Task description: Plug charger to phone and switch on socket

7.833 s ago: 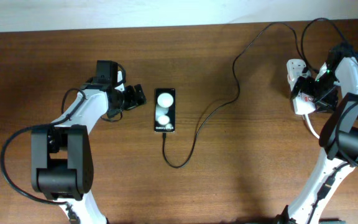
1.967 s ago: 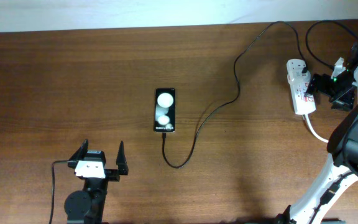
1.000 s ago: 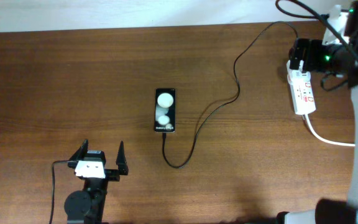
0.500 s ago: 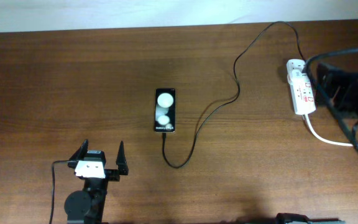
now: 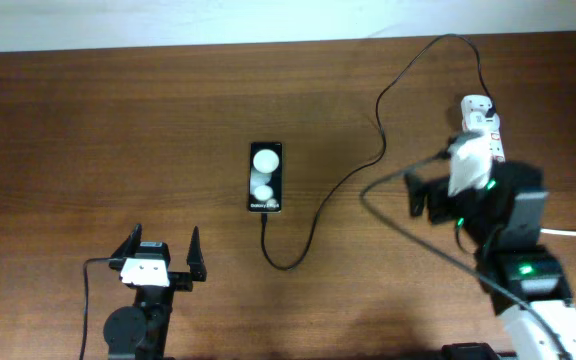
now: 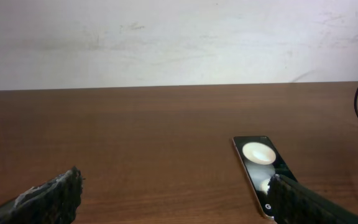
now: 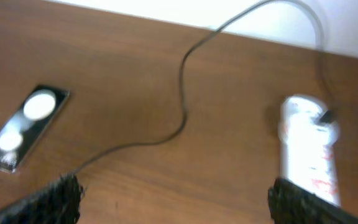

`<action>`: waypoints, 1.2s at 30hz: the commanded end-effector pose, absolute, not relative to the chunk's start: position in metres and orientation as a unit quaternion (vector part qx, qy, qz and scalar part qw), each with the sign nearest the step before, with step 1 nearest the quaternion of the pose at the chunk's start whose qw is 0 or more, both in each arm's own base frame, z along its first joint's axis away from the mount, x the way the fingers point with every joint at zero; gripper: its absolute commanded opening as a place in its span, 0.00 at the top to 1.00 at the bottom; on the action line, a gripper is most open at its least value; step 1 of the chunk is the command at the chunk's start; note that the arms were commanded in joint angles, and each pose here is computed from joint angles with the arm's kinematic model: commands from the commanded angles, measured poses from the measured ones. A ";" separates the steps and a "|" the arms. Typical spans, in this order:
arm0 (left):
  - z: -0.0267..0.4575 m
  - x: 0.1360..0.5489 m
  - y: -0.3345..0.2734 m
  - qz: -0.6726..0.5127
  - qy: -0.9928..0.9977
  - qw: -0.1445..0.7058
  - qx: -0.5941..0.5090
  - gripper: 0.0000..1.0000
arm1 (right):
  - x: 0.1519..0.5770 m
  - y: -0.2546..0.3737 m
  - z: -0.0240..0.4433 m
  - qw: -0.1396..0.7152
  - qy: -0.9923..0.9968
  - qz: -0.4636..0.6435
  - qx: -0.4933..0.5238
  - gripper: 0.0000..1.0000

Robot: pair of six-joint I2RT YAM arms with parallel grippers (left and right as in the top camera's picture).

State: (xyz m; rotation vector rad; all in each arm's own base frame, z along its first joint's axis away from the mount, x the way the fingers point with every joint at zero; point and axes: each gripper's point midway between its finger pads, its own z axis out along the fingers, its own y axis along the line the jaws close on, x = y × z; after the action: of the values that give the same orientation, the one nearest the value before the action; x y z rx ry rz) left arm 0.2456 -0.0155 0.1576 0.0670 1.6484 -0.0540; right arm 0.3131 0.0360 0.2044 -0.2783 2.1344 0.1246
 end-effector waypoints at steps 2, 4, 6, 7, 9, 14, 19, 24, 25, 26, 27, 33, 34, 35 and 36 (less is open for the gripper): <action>0.157 0.246 -0.012 -0.012 0.733 0.679 0.031 0.01 | 0.293 0.062 0.156 0.512 0.840 0.094 -0.155 0.01; 0.157 0.246 -0.012 -0.012 0.733 0.679 0.031 0.01 | 0.288 0.058 0.145 0.537 0.826 0.081 -0.151 0.01; 0.157 0.246 -0.012 -0.012 0.733 0.679 0.031 0.01 | 0.281 0.054 0.134 0.557 0.815 0.070 -0.147 0.01; 0.157 0.246 -0.012 -0.012 0.733 0.679 0.031 0.01 | 0.278 0.054 0.131 0.565 0.809 0.069 -0.148 0.01; 0.157 0.246 -0.012 -0.012 0.733 0.679 0.031 0.01 | 0.273 0.054 0.121 0.572 0.804 0.068 -0.148 0.01; 0.157 0.246 -0.012 -0.012 0.733 0.679 0.031 0.01 | 0.255 0.048 0.081 0.552 0.820 0.058 -0.139 0.01; 0.157 0.246 -0.012 -0.012 0.733 0.679 0.031 0.01 | 0.244 0.043 0.069 0.528 0.838 0.048 -0.131 0.01; 0.157 0.246 -0.012 -0.012 0.733 0.679 0.031 0.01 | 0.247 0.039 0.106 0.595 0.793 0.033 -0.126 0.01; 0.157 0.246 -0.012 -0.012 0.733 0.679 0.031 0.01 | 0.247 0.039 0.117 0.613 0.780 0.029 -0.125 0.01; 0.157 0.246 -0.012 -0.012 0.733 0.679 0.031 0.01 | 0.247 0.039 0.125 0.628 0.768 0.028 -0.125 0.01; 0.157 0.246 -0.012 -0.012 0.733 0.679 0.031 0.01 | 0.246 0.039 0.133 0.641 0.757 0.026 -0.125 0.01; 0.157 0.246 -0.012 -0.012 0.733 0.679 0.031 0.01 | 0.244 0.032 0.158 0.682 0.723 0.007 -0.111 0.01; 0.157 0.246 -0.012 -0.012 0.733 0.679 0.031 0.01 | 0.244 0.030 0.157 0.682 0.724 0.003 -0.107 0.01; 0.157 0.246 -0.012 -0.012 0.733 0.679 0.031 0.01 | 0.244 0.028 0.157 0.681 0.725 0.001 -0.104 0.01; 0.157 0.246 -0.012 -0.012 0.733 0.679 0.031 0.01 | 0.244 0.029 0.157 0.681 0.724 0.001 -0.105 0.01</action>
State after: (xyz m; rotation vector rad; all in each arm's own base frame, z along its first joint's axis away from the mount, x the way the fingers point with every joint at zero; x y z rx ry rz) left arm 0.2456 -0.0150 0.1578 0.0647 1.6477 -0.0515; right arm 0.2441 0.0316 0.1599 -0.2507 1.6184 0.0186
